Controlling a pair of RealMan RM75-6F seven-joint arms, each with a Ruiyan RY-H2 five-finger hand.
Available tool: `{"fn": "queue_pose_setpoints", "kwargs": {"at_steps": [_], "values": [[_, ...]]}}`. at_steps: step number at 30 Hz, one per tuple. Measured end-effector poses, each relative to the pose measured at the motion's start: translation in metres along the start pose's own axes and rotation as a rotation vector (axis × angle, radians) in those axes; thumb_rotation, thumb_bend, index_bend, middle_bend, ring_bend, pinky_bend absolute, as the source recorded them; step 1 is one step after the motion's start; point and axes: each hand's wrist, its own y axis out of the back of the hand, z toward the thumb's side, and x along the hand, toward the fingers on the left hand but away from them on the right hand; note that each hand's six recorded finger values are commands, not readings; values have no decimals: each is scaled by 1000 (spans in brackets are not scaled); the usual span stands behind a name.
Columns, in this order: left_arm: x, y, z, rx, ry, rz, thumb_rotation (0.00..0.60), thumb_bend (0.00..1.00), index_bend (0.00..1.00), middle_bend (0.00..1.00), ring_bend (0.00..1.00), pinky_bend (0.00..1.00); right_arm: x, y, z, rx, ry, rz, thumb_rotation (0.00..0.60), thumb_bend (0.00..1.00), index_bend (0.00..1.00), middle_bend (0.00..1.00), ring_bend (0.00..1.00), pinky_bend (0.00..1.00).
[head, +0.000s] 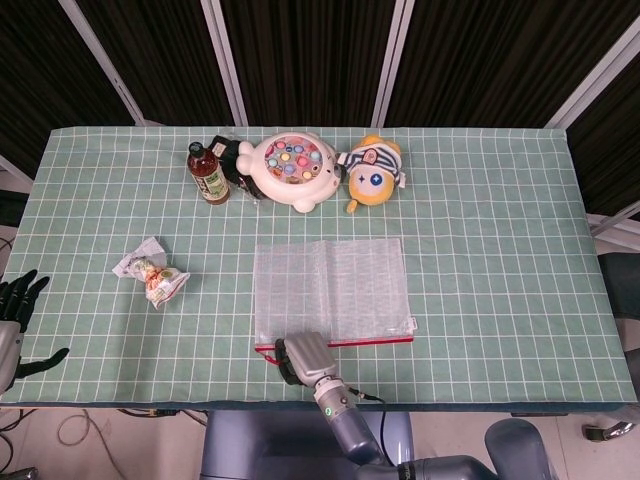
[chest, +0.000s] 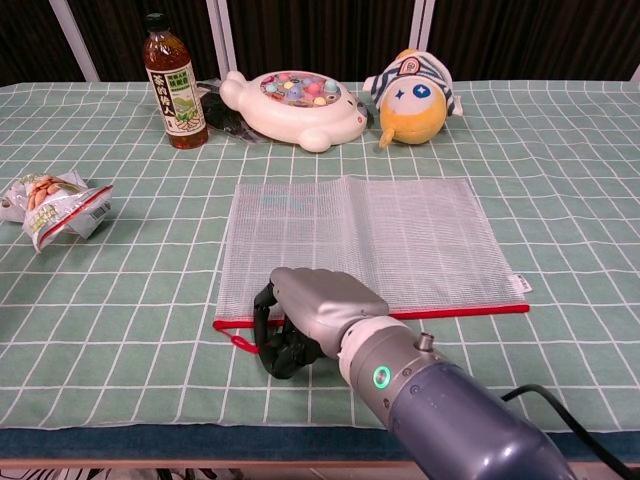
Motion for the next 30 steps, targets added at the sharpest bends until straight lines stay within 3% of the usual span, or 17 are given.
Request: {"fn": "queue_pose_setpoints", "kwargs": {"at_steps": [13,26,30], "values": [[-1,0,0,9,10,2,600,22,14,0,0,0,7,25,6,-21,36,-42,600,599,589,1000,1000,977],[18,13,31,-34,-35,12,600,27,50,0,0,0,7,111,14,-3,76,-191,600,599,608,1000,1000,977],[33,23,51,-43,-78,28,600,82,85,0,0,0,6,133,16,-5,78,-223,600,600,608,1000,1000,977]]}}
